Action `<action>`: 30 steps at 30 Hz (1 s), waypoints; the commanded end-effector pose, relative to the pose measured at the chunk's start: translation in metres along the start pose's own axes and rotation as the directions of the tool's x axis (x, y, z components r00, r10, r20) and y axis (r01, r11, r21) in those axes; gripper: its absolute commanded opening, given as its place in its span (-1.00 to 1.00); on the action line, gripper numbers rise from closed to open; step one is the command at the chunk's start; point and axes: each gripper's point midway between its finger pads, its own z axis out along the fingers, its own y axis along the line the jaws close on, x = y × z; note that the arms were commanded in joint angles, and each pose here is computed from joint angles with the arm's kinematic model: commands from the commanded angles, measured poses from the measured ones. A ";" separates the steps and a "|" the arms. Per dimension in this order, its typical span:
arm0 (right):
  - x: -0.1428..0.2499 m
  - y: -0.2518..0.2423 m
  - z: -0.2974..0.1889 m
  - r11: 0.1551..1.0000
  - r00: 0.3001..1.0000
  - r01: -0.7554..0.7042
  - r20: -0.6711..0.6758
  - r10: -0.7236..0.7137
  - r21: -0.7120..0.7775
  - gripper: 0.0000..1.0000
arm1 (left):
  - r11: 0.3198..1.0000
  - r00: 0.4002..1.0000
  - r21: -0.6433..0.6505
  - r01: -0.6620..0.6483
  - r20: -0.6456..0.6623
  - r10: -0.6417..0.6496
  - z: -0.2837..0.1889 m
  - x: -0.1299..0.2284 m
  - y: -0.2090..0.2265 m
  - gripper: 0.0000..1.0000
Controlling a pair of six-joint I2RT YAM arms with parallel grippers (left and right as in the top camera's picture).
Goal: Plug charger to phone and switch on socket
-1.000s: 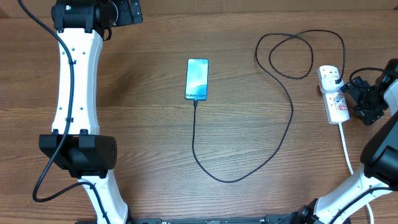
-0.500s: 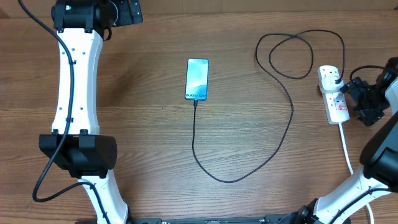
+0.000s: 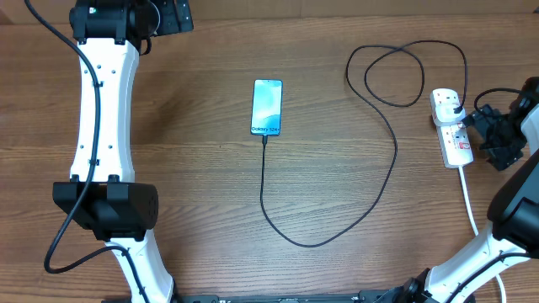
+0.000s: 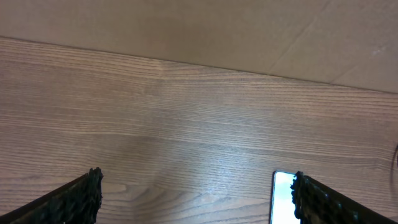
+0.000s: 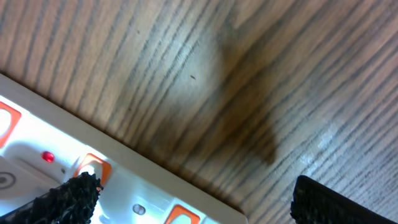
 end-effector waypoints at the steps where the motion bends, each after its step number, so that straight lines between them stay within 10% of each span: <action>1: -0.014 0.007 -0.044 0.999 0.996 0.006 0.094 -0.002 -0.040 1.00 | 1.000 1.000 -0.009 -0.021 0.008 0.021 -0.001 -0.002 0.000 1.00; 18: 0.149 0.061 -0.223 0.926 0.867 0.374 0.373 -0.329 -0.053 1.00 | 1.000 1.000 -0.008 -0.021 0.008 0.021 -0.001 -0.002 0.000 1.00; 23: 0.220 0.059 -0.232 0.787 0.738 0.607 0.442 -0.510 -0.106 1.00 | 1.000 1.000 -0.008 -0.021 0.008 0.021 -0.001 -0.002 0.000 1.00; 30: 0.241 0.062 -0.226 0.747 0.737 0.645 0.389 -0.552 -0.163 1.00 | 1.000 1.000 -0.009 -0.021 0.008 0.021 -0.001 -0.002 0.000 1.00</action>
